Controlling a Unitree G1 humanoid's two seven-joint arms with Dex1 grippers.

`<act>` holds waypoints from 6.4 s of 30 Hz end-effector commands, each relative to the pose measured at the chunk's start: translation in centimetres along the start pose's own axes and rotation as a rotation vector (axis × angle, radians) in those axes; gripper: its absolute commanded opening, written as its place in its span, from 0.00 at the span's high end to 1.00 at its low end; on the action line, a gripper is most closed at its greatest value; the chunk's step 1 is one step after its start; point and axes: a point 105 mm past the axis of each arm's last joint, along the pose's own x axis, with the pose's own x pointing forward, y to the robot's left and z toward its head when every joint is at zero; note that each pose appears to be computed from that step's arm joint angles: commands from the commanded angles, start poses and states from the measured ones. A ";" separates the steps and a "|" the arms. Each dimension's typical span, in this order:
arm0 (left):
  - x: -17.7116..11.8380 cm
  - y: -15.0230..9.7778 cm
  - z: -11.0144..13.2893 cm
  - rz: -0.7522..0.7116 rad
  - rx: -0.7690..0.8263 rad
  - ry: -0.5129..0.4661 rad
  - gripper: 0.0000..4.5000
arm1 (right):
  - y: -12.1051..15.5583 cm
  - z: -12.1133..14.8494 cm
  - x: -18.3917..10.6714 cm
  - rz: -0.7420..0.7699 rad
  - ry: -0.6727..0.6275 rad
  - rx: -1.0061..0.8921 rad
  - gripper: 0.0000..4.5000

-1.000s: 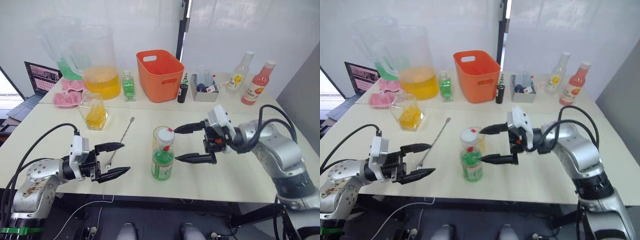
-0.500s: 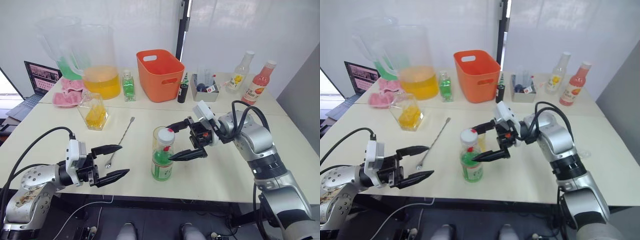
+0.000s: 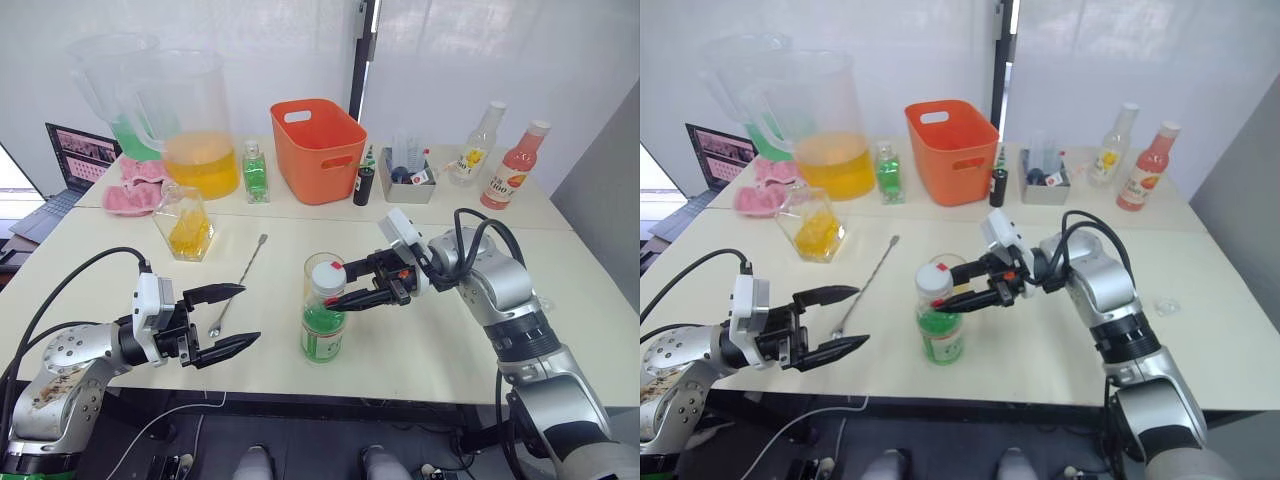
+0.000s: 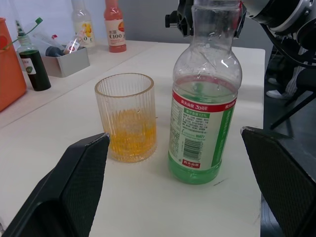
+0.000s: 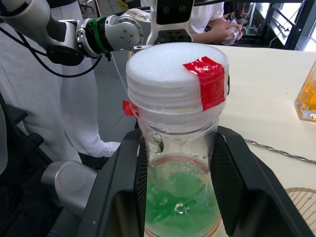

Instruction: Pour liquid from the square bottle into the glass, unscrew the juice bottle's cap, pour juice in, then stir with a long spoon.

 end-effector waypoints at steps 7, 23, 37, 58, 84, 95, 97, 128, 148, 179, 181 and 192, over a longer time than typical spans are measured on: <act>1.3 0.0 0.7 -0.079 0.028 -0.038 0.00 | 2.5 2.9 -1.0 -0.229 -0.086 0.003 0.72; 4.3 1.3 0.5 -0.247 0.009 -0.083 0.00 | 4.6 3.0 -1.5 -0.863 -0.079 0.045 0.72; 4.5 1.6 0.4 -0.291 0.011 -0.069 0.00 | 4.8 1.0 -0.9 -0.990 -0.092 0.143 0.61; 2.4 0.5 0.5 -0.153 0.028 -0.066 0.00 | 2.1 0.6 -6.2 -0.396 0.099 -0.005 0.02; 0.8 -0.6 0.8 -0.030 0.024 -0.047 0.00 | -0.3 0.4 -3.5 -0.153 0.020 0.000 0.72; 1.7 -0.3 0.6 -0.100 0.012 -0.059 0.00 | 0.6 1.7 -3.0 -0.375 0.009 0.030 0.72; 2.1 0.1 0.6 -0.121 0.005 -0.067 0.00 | 1.1 2.2 -2.1 -0.447 0.002 0.038 0.72; 3.5 2.4 1.4 -0.209 0.013 -0.064 0.00 | 3.9 0.5 0.4 -0.594 0.002 0.062 0.41; 8.6 -0.2 4.9 -0.395 0.024 -0.105 0.00 | 9.0 3.8 -8.5 -0.661 0.126 0.079 0.01; 12.2 -1.7 5.3 -0.420 -0.098 -0.020 0.67 | 8.1 3.8 -7.2 -0.701 0.112 0.019 0.00; 12.1 -1.6 5.2 -0.426 -0.085 -0.017 0.67 | 7.3 4.8 -6.4 -0.689 0.046 0.009 0.00; 12.4 -1.8 5.8 -0.450 -0.007 -0.036 0.67 | 3.6 6.0 -2.1 -0.669 -0.092 0.088 0.00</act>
